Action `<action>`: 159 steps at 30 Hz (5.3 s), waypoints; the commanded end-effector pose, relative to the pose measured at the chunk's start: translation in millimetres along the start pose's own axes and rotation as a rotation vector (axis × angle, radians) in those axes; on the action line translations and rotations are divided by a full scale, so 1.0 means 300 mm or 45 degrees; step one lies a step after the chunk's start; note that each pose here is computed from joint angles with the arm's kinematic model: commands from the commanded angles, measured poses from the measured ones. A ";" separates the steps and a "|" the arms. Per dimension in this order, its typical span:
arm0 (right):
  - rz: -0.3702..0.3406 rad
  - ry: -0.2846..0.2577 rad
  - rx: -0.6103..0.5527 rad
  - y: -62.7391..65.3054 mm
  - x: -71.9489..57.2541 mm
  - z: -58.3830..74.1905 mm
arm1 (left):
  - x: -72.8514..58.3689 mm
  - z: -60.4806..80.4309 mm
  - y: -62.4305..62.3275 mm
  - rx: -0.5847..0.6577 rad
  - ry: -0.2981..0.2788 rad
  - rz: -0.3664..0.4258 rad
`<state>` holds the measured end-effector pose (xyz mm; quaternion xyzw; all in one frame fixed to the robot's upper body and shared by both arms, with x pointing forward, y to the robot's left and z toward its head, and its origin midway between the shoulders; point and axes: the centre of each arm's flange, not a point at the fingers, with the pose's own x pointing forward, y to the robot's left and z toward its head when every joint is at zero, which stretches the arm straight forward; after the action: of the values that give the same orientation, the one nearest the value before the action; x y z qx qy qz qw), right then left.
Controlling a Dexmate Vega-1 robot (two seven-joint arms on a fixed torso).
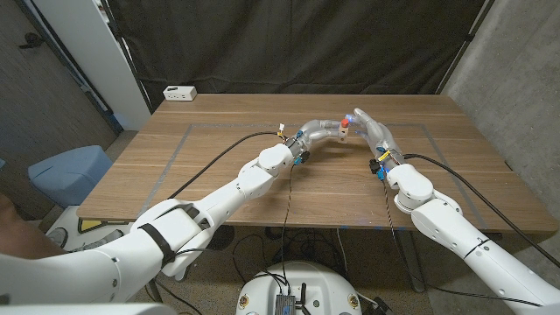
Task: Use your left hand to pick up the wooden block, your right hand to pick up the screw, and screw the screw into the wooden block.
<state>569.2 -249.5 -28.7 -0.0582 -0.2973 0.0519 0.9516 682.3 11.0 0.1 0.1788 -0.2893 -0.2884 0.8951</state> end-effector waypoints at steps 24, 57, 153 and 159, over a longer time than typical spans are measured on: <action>-0.012 0.032 0.013 0.002 -0.010 -0.009 | 0.006 -0.007 0.007 -0.012 0.000 -0.005; -0.007 0.036 0.015 -0.010 -0.025 -0.004 | 0.021 -0.013 0.007 -0.018 0.016 -0.012; 0.201 0.036 -0.042 -0.053 0.039 0.003 | 0.013 0.000 -0.001 0.001 0.015 -0.016; 0.199 0.036 -0.046 -0.050 0.038 0.005 | 0.013 -0.003 -0.001 0.001 0.017 -0.016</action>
<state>577.9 -265.0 -20.2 -0.0976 -0.2791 0.1173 0.9481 683.8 7.5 1.2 0.1824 -0.2842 -0.2937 0.8943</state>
